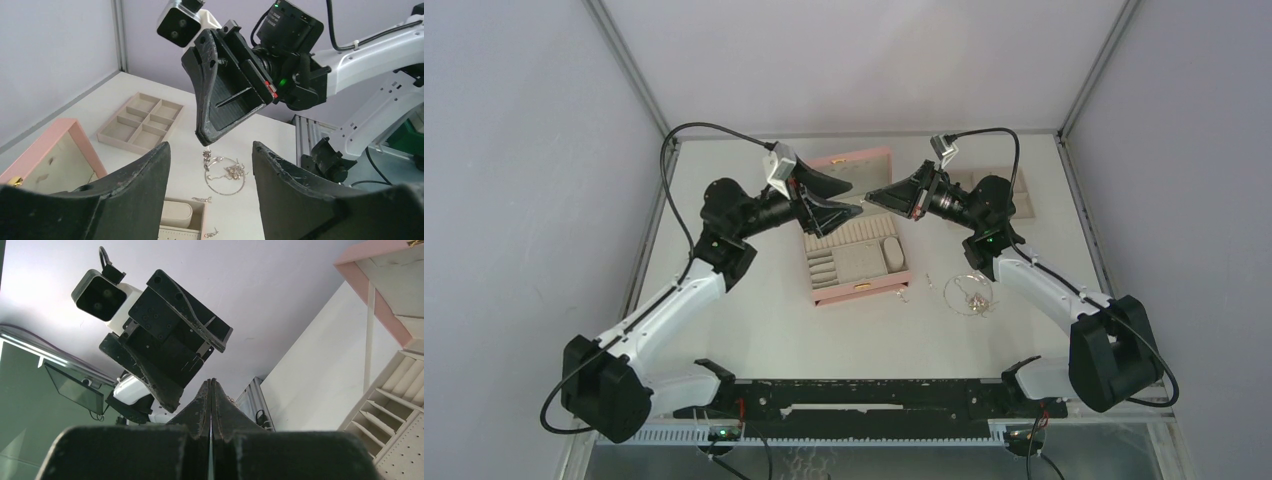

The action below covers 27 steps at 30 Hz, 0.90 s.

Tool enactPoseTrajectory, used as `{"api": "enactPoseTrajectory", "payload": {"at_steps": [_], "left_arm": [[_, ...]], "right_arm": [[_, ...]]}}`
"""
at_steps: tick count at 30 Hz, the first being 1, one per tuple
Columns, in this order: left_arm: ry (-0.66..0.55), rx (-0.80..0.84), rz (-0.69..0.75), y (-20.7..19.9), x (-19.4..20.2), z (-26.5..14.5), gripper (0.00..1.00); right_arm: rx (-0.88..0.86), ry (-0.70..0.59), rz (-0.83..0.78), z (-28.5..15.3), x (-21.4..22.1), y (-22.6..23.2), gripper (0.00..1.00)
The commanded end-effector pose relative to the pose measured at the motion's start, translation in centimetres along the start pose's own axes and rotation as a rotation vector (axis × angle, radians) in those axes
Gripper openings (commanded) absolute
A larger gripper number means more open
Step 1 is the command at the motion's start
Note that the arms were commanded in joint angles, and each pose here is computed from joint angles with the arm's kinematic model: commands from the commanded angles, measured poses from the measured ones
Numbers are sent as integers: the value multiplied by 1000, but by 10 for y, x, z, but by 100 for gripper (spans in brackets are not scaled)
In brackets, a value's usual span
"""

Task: Organize the mixed jewelry
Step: Pick up the jewelry from the center of the board.

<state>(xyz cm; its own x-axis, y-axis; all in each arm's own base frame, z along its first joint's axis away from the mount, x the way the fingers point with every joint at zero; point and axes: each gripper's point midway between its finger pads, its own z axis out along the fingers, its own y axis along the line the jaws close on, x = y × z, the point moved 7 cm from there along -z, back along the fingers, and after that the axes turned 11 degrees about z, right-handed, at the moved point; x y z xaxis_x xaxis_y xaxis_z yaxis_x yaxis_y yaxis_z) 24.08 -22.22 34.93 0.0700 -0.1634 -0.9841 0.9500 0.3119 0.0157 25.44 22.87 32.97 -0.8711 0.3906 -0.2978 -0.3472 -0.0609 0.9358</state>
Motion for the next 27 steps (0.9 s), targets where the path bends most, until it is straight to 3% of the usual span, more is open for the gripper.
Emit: {"api": "enactPoseTrajectory", "payload": {"at_steps": [1, 11, 19, 27], "left_arm": [[-55, 70, 49, -7, -13, 3, 65], [-28, 87, 49, -6, -4, 3, 63], [-19, 72, 45, -4, 3, 3, 54], [-10, 54, 30, -1, 7, 4, 51]], "right_arm": [[-59, 6, -55, 2, -4, 17, 0], [-68, -3, -68, 1, -4, 23, 0], [-93, 8, -77, 0, -4, 26, 0], [-95, 16, -74, 0, -3, 25, 0]]}}
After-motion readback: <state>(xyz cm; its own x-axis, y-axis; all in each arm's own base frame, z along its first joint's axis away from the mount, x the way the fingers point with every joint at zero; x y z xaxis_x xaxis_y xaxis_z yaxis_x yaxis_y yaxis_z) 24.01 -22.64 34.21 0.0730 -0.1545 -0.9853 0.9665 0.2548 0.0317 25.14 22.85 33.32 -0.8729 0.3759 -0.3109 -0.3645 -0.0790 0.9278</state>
